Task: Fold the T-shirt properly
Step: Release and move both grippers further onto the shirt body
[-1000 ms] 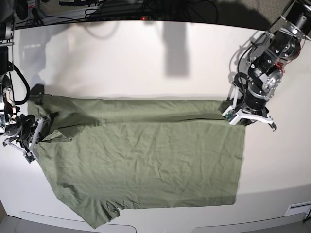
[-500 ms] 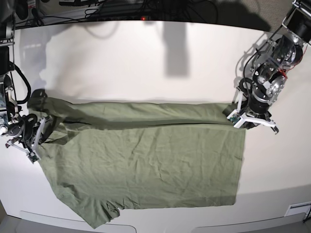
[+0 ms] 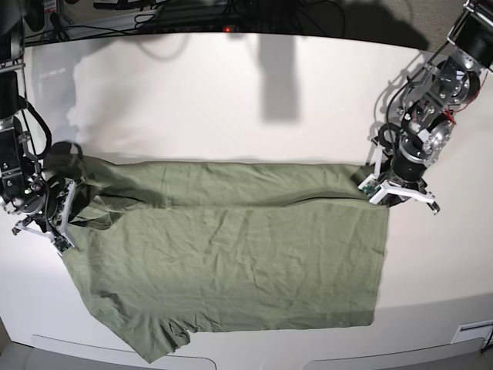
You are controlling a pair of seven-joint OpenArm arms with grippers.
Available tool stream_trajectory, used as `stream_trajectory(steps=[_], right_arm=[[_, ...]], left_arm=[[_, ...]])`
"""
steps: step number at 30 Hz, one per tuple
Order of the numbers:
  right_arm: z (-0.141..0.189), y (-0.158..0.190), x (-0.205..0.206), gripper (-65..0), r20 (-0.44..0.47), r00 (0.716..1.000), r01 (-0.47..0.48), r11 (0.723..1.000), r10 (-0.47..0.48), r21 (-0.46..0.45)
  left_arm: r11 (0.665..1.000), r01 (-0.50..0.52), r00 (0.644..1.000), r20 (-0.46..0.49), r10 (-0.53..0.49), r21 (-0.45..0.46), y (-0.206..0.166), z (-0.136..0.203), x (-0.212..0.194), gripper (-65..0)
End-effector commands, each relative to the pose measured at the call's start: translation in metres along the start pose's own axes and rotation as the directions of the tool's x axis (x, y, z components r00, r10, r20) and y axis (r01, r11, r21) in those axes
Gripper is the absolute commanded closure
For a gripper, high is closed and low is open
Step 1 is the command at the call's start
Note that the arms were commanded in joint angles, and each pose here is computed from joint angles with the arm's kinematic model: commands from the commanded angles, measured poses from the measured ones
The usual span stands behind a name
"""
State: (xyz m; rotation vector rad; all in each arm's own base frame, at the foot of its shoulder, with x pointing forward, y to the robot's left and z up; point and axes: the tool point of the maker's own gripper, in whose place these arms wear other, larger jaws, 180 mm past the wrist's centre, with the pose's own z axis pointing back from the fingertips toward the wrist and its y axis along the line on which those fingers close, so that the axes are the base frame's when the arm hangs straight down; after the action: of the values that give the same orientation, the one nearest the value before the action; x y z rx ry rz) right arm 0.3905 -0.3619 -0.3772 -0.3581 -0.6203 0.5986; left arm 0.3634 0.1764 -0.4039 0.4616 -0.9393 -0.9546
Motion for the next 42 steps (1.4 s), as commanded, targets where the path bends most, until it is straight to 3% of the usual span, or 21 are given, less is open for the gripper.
stream_trajectory(steps=[1, 6, 11, 18, 24, 32, 35, 38, 42], right_arm=[[0.008, -0.025, 0.012, 0.0, 0.038, 0.999, 0.003, 0.999, -0.001, -0.05], [0.008, -0.024, 0.013, 0.0, 0.038, 0.999, 0.003, 0.999, -0.001, -0.049], [0.008, -0.022, 0.013, 0.0, 0.038, 0.999, -0.002, 0.999, 0.003, -0.035], [0.008, -0.022, 0.011, 0.0, 0.028, 1.0, -0.002, 0.999, 0.003, -0.034], [0.008, -0.022, 0.011, 0.0, 0.031, 1.0, -0.002, 0.999, 0.003, -0.034], [0.008, -0.022, 0.014, 0.0, 0.047, 0.999, -0.002, 0.999, 0.003, -0.035], [0.008, -0.022, 0.014, 0.0, 0.046, 0.999, -0.002, 0.999, 0.004, -0.035], [0.008, -0.022, 0.014, 0.0, 0.047, 0.999, -0.001, 0.999, 0.003, -0.036], [0.008, -0.024, 0.014, 0.0, 0.047, 0.999, 0.004, 0.999, -0.002, -0.046]], left_arm=[[0.999, 0.008, 0.999, 0.039, -0.01, 0.054, 0.02, -0.001, 0.009, 0.0], [0.998, 0.008, 0.997, 0.071, -0.013, 0.069, 0.028, -0.003, 0.019, 0.0], [0.994, 0.007, 0.998, 0.069, -0.015, 0.11, 0.051, -0.01, 0.025, -13.2], [0.994, -0.019, 0.998, -0.062, 0.025, 0.104, 0.06, -0.028, -0.021, -13.4], [0.995, -0.023, 0.996, -0.08, 0.031, 0.102, 0.058, -0.029, -0.027, -13.4], [0.953, -0.228, 0.972, -0.008, 0.235, 0.201, 0.08, -0.018, 0.013, -13.4], [0.923, -0.35, 0.936, 0.033, 0.35, 0.159, 0.071, -0.018, 0.038, -13.4], [0.866, -0.492, 0.871, 0.05, 0.49, 0.091, 0.048, -0.023, 0.061, -13.3], [0.782, -0.619, 0.785, 0.025, 0.619, 0.069, 0.019, -0.035, 0.069, -13.3]])
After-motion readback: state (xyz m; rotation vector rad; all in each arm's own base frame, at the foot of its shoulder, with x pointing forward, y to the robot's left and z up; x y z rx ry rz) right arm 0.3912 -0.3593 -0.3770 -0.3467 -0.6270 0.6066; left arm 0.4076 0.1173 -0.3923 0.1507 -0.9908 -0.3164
